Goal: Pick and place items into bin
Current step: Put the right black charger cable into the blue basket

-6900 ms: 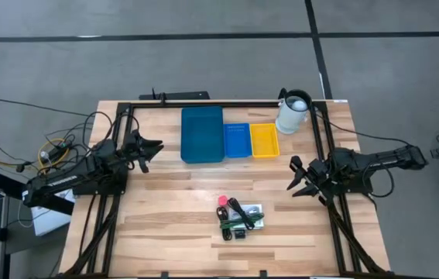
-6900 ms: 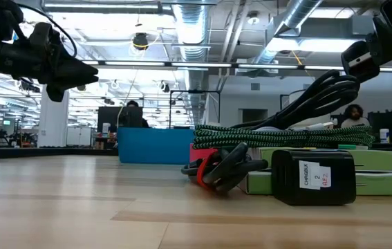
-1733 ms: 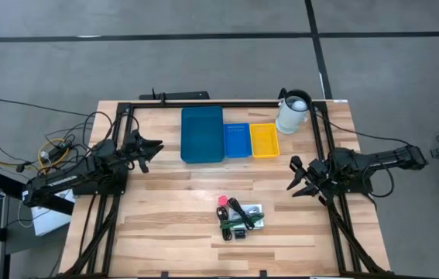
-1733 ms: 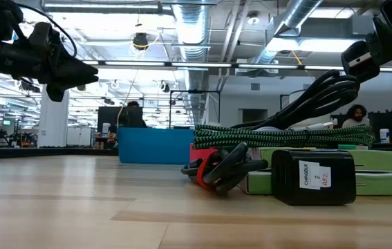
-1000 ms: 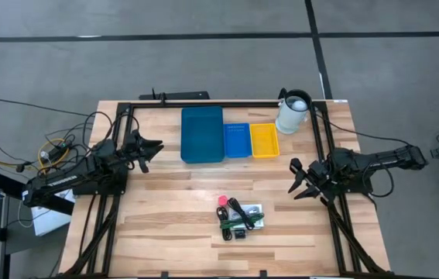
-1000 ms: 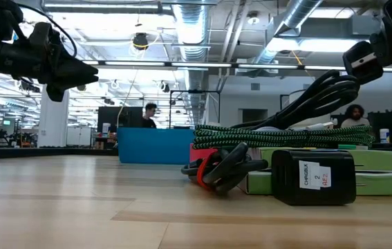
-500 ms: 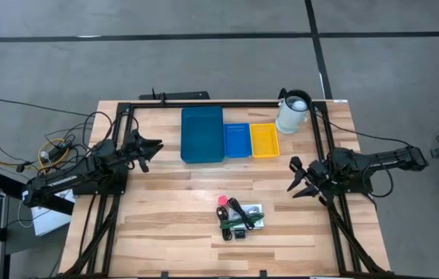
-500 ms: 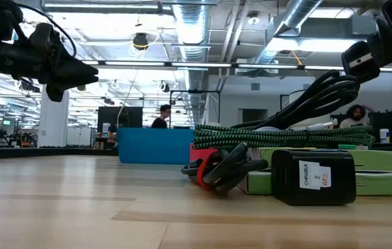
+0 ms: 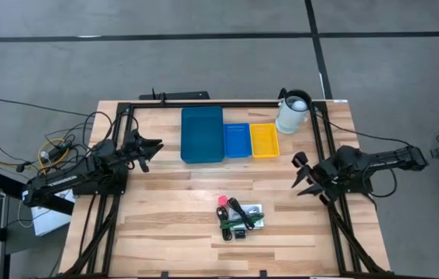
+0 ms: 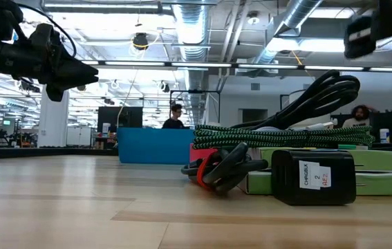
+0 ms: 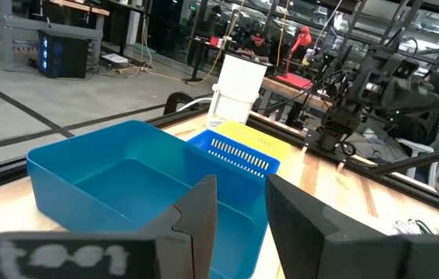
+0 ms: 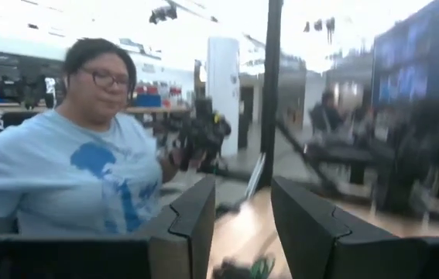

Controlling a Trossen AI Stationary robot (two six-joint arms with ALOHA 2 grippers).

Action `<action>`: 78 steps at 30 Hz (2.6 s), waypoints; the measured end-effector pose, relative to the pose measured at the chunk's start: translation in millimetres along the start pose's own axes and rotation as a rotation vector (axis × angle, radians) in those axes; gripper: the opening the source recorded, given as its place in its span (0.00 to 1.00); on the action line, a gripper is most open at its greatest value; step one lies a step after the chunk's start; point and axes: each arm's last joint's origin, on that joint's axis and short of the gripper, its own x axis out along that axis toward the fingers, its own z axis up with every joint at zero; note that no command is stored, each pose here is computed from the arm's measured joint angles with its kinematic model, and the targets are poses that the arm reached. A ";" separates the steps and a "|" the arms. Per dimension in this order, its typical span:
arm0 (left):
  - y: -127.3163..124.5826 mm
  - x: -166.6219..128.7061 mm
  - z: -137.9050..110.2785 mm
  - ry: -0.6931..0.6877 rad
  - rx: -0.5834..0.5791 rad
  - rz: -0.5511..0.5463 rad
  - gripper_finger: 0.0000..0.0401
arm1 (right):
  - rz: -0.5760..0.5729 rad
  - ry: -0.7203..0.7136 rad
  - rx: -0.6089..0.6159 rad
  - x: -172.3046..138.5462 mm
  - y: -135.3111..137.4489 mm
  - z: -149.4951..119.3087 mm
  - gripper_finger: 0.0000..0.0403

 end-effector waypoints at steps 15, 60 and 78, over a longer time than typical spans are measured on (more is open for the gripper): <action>0.0 0.0 0.0 0.000 0.000 0.001 0.25 | -0.147 -0.100 -0.054 -0.8 -3.8 10.1 0.30; -38.5 -12.6 40.6 -0.344 0.140 -0.632 0.20 | -0.284 -0.002 0.101 5.0 -11.3 1.5 0.30; -86.4 87.2 84.4 0.010 0.419 -0.612 0.07 | -0.284 -0.003 0.101 5.0 -11.3 1.7 0.30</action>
